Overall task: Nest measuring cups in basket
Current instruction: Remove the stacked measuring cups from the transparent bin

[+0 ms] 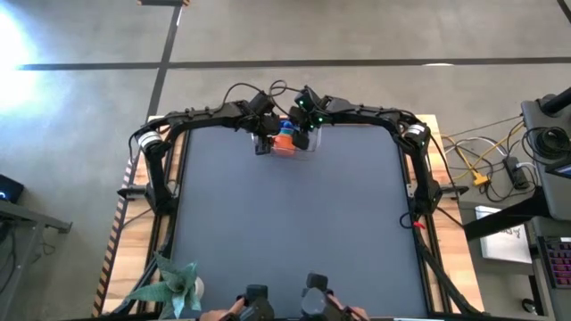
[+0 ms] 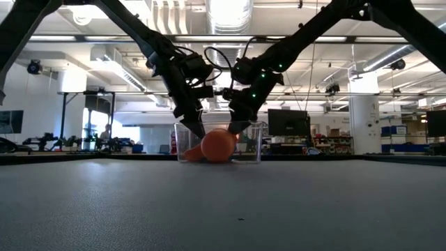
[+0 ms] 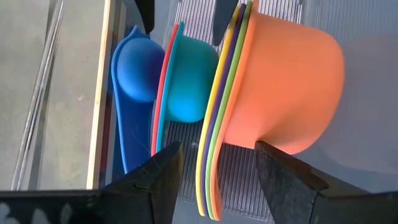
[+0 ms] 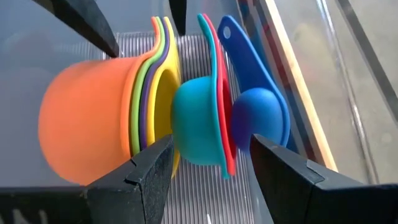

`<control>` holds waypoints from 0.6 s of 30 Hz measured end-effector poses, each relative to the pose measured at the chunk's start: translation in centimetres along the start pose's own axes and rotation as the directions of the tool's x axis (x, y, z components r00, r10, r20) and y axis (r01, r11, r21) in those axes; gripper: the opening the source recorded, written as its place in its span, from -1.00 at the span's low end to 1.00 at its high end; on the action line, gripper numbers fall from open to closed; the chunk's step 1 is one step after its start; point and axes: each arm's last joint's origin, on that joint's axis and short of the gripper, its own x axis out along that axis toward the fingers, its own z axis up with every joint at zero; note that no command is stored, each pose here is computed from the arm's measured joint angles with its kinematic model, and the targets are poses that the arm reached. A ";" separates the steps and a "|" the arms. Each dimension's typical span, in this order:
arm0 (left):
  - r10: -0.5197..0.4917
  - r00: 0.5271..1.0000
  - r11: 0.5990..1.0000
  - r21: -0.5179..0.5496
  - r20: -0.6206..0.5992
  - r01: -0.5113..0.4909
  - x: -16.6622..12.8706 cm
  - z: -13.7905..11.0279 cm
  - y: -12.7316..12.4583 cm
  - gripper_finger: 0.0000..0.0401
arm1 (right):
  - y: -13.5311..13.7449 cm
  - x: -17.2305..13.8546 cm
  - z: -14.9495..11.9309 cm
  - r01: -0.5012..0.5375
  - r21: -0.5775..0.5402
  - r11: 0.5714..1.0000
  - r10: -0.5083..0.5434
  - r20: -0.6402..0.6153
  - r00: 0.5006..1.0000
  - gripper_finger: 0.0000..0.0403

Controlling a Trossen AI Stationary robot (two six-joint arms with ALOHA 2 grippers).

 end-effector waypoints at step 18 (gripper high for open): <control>0.060 0.997 0.998 0.008 0.042 -0.060 0.1 0.4 0.5 0.18 | 0.1 0.1 -0.4 -0.012 -0.004 1.000 0.012 -0.033 0.999 0.01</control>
